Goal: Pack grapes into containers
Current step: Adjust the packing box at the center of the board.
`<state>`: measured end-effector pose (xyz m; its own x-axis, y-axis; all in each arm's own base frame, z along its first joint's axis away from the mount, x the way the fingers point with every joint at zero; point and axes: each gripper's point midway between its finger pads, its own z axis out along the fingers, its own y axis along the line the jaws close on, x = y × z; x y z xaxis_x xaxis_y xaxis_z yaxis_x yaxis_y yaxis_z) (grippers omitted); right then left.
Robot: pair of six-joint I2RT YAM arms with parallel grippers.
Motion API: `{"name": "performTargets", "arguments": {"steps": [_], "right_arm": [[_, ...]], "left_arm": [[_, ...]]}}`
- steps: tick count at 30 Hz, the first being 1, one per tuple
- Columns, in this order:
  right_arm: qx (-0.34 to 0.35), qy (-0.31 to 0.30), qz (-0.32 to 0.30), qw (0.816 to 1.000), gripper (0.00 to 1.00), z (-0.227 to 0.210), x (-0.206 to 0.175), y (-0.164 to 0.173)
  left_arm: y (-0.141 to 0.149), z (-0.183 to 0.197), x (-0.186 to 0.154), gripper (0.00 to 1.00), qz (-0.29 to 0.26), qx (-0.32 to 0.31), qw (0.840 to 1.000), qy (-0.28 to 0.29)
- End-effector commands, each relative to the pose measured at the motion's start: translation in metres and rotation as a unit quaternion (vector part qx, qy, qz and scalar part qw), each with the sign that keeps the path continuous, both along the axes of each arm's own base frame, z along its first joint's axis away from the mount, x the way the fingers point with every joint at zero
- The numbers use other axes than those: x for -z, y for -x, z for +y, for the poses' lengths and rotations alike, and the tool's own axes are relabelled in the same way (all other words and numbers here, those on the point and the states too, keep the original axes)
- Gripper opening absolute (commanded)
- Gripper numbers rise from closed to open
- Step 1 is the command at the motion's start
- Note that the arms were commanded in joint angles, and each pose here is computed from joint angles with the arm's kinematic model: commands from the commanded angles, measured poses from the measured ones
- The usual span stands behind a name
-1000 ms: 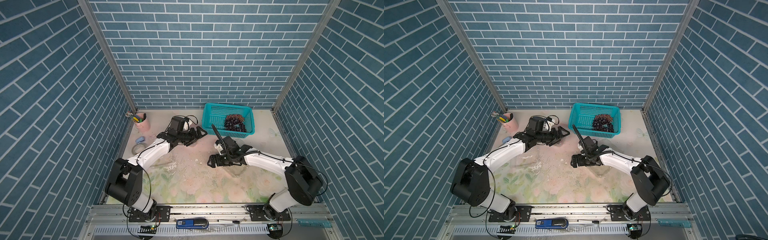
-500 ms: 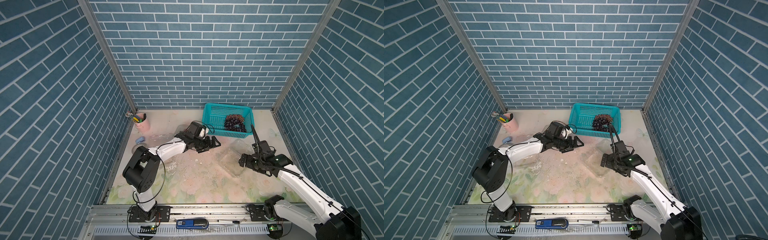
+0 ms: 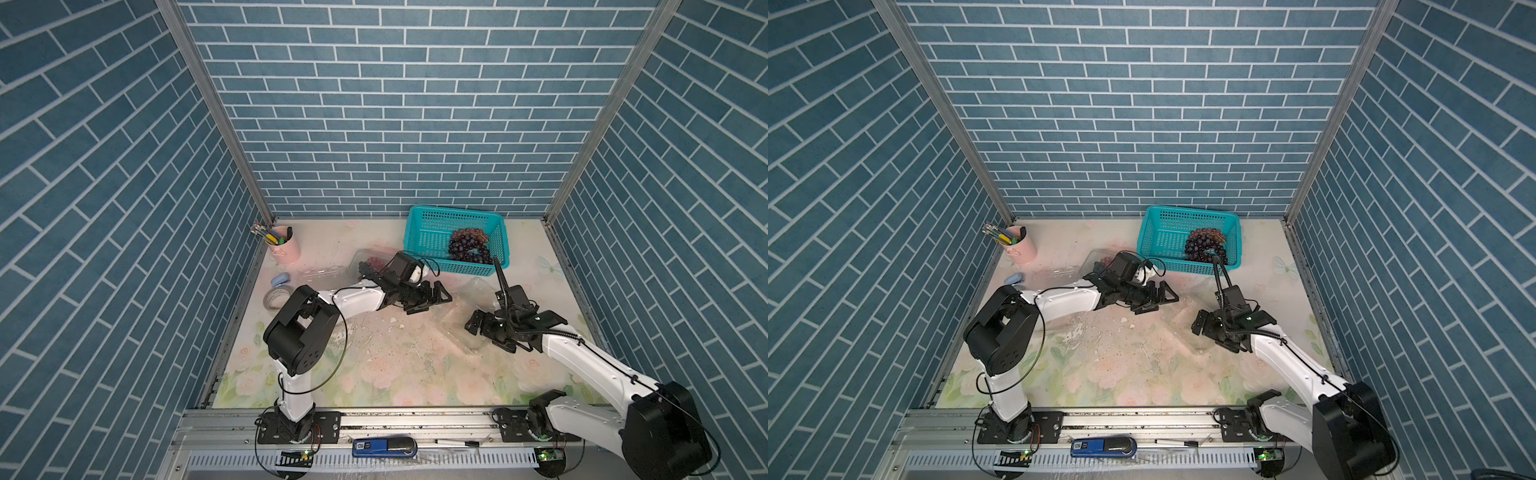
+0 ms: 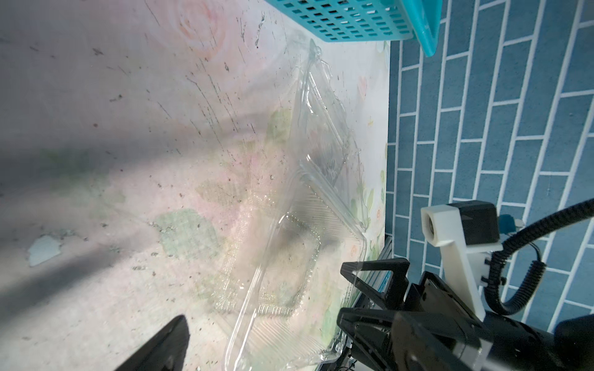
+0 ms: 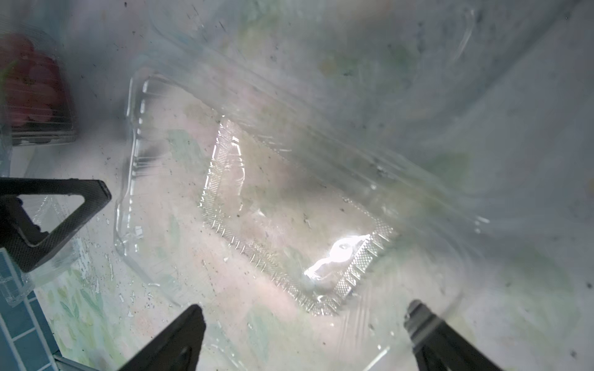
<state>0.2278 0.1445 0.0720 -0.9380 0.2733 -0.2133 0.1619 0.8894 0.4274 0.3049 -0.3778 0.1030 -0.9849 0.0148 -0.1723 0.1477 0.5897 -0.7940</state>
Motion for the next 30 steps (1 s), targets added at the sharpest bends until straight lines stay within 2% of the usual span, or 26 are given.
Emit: {"name": "performTargets", "arguments": {"steps": [1,8,15,21,26,30], "right_arm": [[-0.052,0.020,-0.024,0.998,0.98,0.008,-0.007,-0.020],[-0.120,0.047,-0.016,0.991,0.98,0.018,0.001,-0.036],[-0.160,0.020,-0.002,0.987,0.98,0.036,0.004,-0.041],[-0.168,-0.003,-0.005,0.986,0.98,0.054,0.004,-0.048],[-0.169,-0.019,0.000,0.985,0.99,0.072,0.000,-0.059],[-0.142,0.072,-0.009,0.987,0.99,0.030,-0.009,-0.058]], "left_arm": [[0.001,0.002,-0.002,0.99,-0.004,-0.003,1.000,0.006],[0.001,0.002,-0.002,0.99,0.003,-0.010,1.000,0.016],[0.015,0.019,-0.011,0.99,0.001,-0.033,0.999,0.021],[0.028,0.060,-0.006,1.00,-0.002,-0.062,0.998,-0.010],[0.020,0.099,-0.004,1.00,-0.001,-0.087,0.996,-0.035],[0.013,0.129,-0.023,1.00,-0.036,-0.097,0.992,-0.067]]}}
